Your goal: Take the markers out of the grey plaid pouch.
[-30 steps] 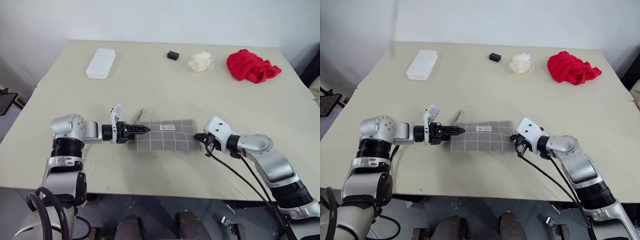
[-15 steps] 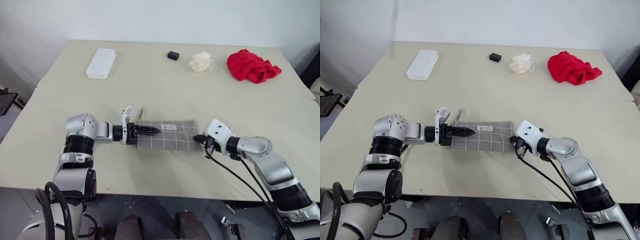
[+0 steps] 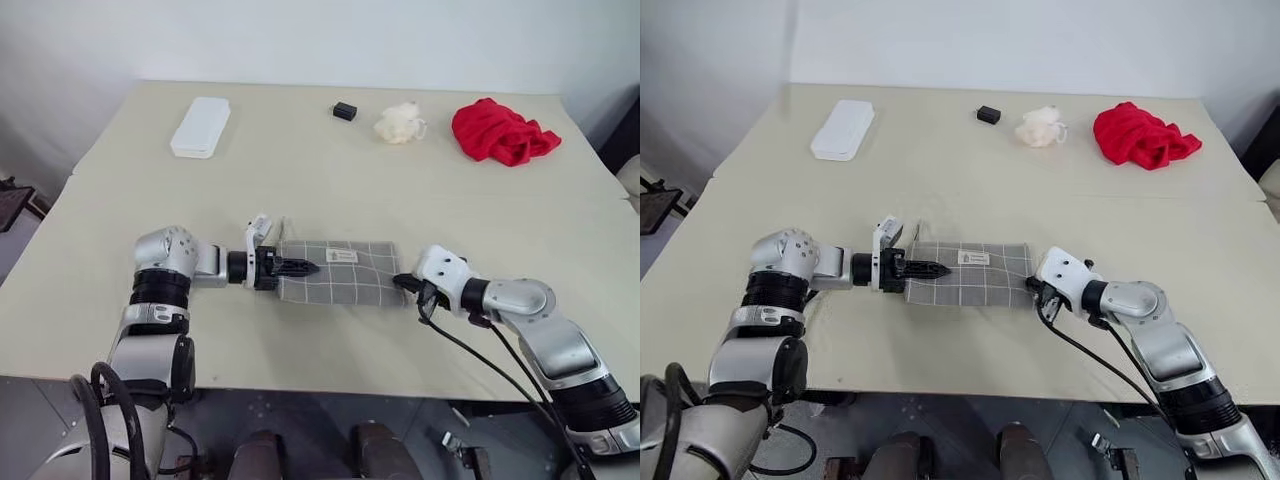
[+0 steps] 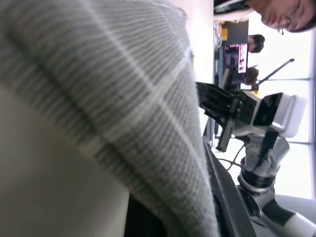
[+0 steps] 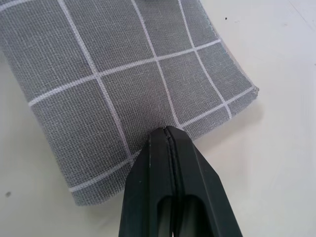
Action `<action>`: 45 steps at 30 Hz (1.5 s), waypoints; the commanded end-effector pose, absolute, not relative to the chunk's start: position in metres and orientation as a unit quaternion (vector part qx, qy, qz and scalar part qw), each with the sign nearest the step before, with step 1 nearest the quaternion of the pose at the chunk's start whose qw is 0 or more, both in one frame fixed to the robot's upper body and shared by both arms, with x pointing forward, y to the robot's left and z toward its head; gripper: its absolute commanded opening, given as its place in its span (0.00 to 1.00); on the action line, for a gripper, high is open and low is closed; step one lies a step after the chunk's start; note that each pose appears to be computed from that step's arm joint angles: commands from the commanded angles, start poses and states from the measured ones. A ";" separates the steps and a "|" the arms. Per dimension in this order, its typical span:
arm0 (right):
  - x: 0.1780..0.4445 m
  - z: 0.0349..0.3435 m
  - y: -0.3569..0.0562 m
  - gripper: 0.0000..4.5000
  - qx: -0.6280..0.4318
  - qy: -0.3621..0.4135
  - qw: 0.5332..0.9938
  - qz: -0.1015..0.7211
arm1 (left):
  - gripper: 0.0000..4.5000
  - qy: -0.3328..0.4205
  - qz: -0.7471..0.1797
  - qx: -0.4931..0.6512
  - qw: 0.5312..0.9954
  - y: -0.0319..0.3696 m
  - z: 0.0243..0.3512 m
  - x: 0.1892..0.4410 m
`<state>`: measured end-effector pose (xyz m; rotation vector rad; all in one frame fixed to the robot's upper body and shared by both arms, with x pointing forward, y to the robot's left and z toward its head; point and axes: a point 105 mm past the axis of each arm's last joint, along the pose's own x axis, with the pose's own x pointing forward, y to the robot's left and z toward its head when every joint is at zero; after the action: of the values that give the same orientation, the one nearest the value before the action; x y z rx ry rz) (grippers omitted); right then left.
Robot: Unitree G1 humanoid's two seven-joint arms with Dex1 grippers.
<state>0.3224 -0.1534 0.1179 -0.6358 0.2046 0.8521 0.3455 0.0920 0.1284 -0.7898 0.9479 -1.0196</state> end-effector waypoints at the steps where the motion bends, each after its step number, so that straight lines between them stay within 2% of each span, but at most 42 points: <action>1: 0.312 0.133 -0.156 0.00 -0.271 0.068 0.866 0.415 | 0.00 0.326 -0.521 -0.322 0.720 0.092 0.155 0.352; 3: 0.302 0.161 -0.162 0.00 -0.197 0.027 0.889 0.411 | 0.00 0.211 -0.583 -0.222 0.752 0.100 0.177 0.356; 5: 0.291 0.183 -0.174 0.00 -0.142 0.000 0.906 0.398 | 0.00 0.119 -0.628 -0.129 0.759 0.104 0.194 0.354; 7: 0.279 0.195 -0.189 0.08 -0.119 -0.007 0.913 0.391 | 0.00 0.049 -0.650 -0.056 0.757 0.106 0.206 0.355; 9: 0.267 0.199 -0.204 0.19 -0.094 0.006 0.919 0.384 | 0.00 -0.001 -0.671 0.037 0.741 0.102 0.207 0.352; 12: 0.250 0.199 -0.215 0.43 -0.073 0.045 0.916 0.392 | 0.00 -0.028 -0.704 0.151 0.693 0.092 0.190 0.345; 19: 0.250 0.234 -0.172 0.97 -0.022 0.026 0.893 0.450 | 0.00 -0.055 -0.720 0.208 0.660 0.064 0.167 0.346; 20: 0.253 0.239 -0.164 0.99 -0.010 0.022 0.889 0.457 | 0.00 -0.063 -0.720 0.215 0.657 0.060 0.166 0.347; 24: 0.280 0.254 -0.132 0.99 0.069 0.032 0.880 0.469 | 0.00 -0.101 -0.711 0.246 0.651 0.045 0.168 0.349; 31: 0.316 0.269 -0.098 0.99 0.186 0.121 0.854 0.470 | 0.00 -0.126 -0.707 0.297 0.629 0.040 0.165 0.347; 35: 0.314 0.259 -0.090 0.99 0.223 0.196 0.826 0.479 | 0.00 -0.158 -0.685 0.324 0.633 0.041 0.172 0.350; 38: 0.308 0.261 -0.083 0.99 0.258 0.221 0.800 0.494 | 0.00 -0.185 -0.669 0.366 0.620 0.043 0.176 0.350; 43: 0.310 0.270 -0.074 0.99 0.274 0.229 0.789 0.501 | 0.00 -0.247 -0.643 0.394 0.609 0.040 0.192 0.350; 45: 0.315 0.274 -0.071 0.99 0.277 0.229 0.791 0.495 | 0.00 -0.266 -0.633 0.383 0.618 0.038 0.202 0.352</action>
<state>0.3151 -0.0739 0.2619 0.5860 0.5236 1.0475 0.3509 0.0393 0.1905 0.8811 -0.5545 -1.4892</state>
